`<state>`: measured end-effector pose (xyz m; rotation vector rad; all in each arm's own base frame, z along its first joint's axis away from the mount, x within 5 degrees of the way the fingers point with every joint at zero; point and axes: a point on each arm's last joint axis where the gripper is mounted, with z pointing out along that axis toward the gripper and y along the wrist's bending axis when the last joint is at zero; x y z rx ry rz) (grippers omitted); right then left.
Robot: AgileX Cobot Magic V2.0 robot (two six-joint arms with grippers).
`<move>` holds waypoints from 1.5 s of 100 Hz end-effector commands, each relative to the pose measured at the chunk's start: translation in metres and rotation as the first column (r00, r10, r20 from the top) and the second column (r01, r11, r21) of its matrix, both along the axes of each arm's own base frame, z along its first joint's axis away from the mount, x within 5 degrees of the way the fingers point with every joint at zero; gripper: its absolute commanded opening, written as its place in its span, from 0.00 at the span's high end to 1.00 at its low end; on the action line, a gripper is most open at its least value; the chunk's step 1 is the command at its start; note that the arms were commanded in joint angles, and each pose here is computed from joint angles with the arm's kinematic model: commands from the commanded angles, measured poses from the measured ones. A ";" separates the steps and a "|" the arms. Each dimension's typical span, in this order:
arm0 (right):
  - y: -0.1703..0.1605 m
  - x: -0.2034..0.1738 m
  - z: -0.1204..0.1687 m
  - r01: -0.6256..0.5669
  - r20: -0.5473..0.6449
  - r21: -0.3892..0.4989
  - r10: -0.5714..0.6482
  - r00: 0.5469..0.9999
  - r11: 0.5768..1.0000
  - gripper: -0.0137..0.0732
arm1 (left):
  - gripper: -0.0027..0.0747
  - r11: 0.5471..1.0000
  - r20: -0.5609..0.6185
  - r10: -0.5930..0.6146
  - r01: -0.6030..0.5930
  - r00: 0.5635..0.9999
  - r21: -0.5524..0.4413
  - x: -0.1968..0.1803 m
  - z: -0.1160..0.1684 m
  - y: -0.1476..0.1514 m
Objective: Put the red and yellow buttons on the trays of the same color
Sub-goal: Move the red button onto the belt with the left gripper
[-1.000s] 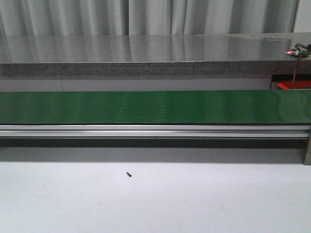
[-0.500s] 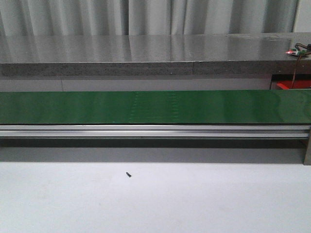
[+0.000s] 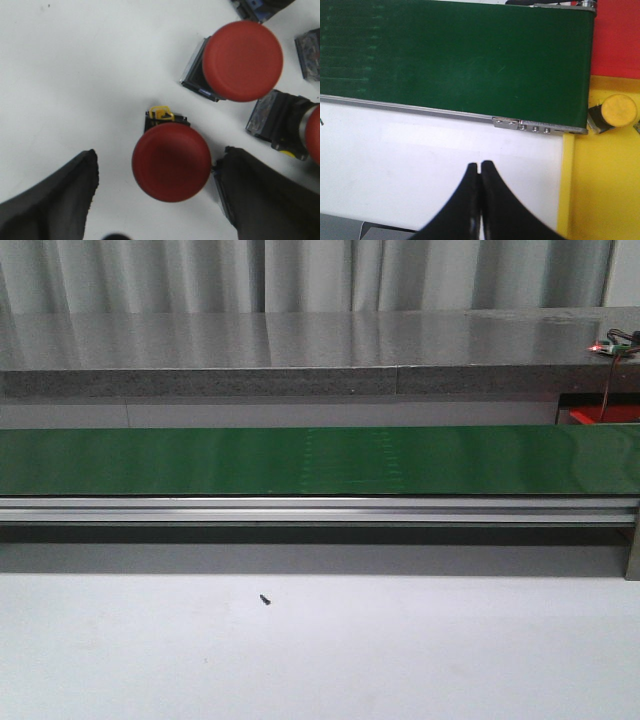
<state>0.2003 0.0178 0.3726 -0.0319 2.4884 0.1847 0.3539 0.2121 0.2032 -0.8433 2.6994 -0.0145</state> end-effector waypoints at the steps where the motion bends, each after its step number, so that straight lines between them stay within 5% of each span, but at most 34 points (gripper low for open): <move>1: 0.000 -0.002 0.014 -0.001 0.090 -0.003 0.001 0.996 1.000 0.97 | 0.33 0.999 0.084 0.002 -0.005 0.996 0.038 0.004 0.024 0.000; 47: 0.000 -0.002 0.014 -0.001 0.093 -0.003 0.001 0.996 1.000 0.97 | 0.76 0.999 0.082 0.002 -0.005 0.997 0.039 0.006 0.020 0.001; 61: 0.000 -0.002 0.014 0.000 0.097 -0.002 0.000 0.995 1.000 0.97 | 0.76 0.999 0.080 -0.003 0.000 0.997 0.041 0.001 0.031 -0.002; 104: 0.000 -0.002 0.014 -0.001 0.093 -0.003 0.001 0.996 1.000 0.97 | 0.76 0.984 0.275 -0.032 -0.017 0.961 0.175 -0.036 0.132 -0.024; 150: 0.000 -0.002 0.014 -0.001 0.093 -0.003 0.001 0.996 1.000 0.97 | 0.76 0.939 0.268 -0.342 0.314 0.901 0.142 -0.004 0.139 -0.126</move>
